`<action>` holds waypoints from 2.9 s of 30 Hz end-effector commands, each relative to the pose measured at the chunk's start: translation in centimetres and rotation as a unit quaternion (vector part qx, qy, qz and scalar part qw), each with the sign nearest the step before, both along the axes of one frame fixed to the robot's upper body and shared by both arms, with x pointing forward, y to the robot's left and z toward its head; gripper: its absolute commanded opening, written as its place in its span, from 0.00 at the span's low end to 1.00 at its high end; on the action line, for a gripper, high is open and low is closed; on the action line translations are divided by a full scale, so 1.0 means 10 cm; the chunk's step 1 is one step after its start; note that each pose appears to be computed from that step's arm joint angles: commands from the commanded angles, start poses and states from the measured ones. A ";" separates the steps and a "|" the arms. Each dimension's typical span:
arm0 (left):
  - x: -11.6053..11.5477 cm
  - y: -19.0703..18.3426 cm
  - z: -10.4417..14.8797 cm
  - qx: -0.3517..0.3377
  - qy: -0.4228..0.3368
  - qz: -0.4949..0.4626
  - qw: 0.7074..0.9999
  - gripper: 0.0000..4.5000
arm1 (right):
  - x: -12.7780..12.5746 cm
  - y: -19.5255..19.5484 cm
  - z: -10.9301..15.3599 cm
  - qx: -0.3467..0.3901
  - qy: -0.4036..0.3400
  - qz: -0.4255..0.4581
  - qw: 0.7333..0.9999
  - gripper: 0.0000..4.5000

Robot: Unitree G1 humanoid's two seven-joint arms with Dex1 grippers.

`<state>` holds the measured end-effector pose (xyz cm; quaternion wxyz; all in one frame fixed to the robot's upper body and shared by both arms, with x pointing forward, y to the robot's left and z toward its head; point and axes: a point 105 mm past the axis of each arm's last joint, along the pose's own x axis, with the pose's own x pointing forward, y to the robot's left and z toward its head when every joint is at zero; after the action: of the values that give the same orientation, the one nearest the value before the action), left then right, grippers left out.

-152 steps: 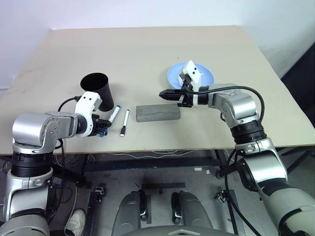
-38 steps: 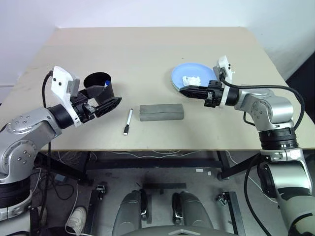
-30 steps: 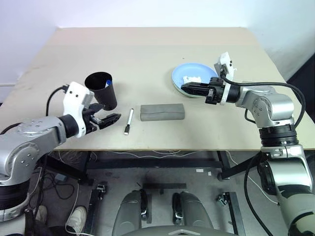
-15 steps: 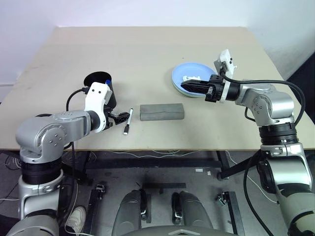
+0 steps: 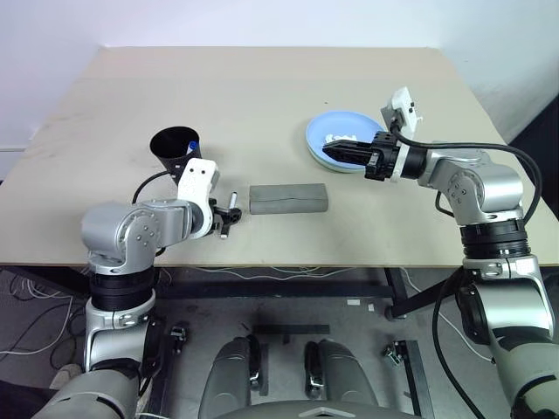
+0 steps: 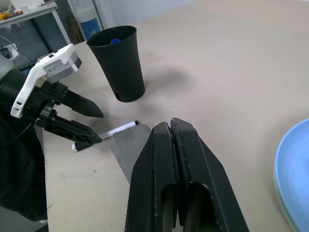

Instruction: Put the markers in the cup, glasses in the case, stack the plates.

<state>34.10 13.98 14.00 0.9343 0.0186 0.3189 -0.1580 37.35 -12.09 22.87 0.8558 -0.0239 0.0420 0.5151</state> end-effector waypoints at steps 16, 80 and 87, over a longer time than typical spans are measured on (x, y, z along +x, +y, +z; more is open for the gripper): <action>0.00 0.05 -0.28 0.010 0.070 0.008 0.997 0.84 | -0.02 -0.06 0.14 0.013 -0.033 -0.016 0.999 0.01; 0.06 0.60 1.75 0.020 -0.612 -0.008 0.790 0.00 | -0.35 -0.07 0.08 0.004 -0.012 0.041 0.999 0.01; 0.11 0.89 1.47 0.037 -0.575 0.038 0.817 0.00 | -0.31 -0.08 0.09 0.000 -0.017 0.032 0.999 0.01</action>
<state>35.90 21.98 27.38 0.9585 0.1168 -0.2436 -0.0913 34.44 -13.19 22.33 0.8417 -0.0193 0.0537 0.5369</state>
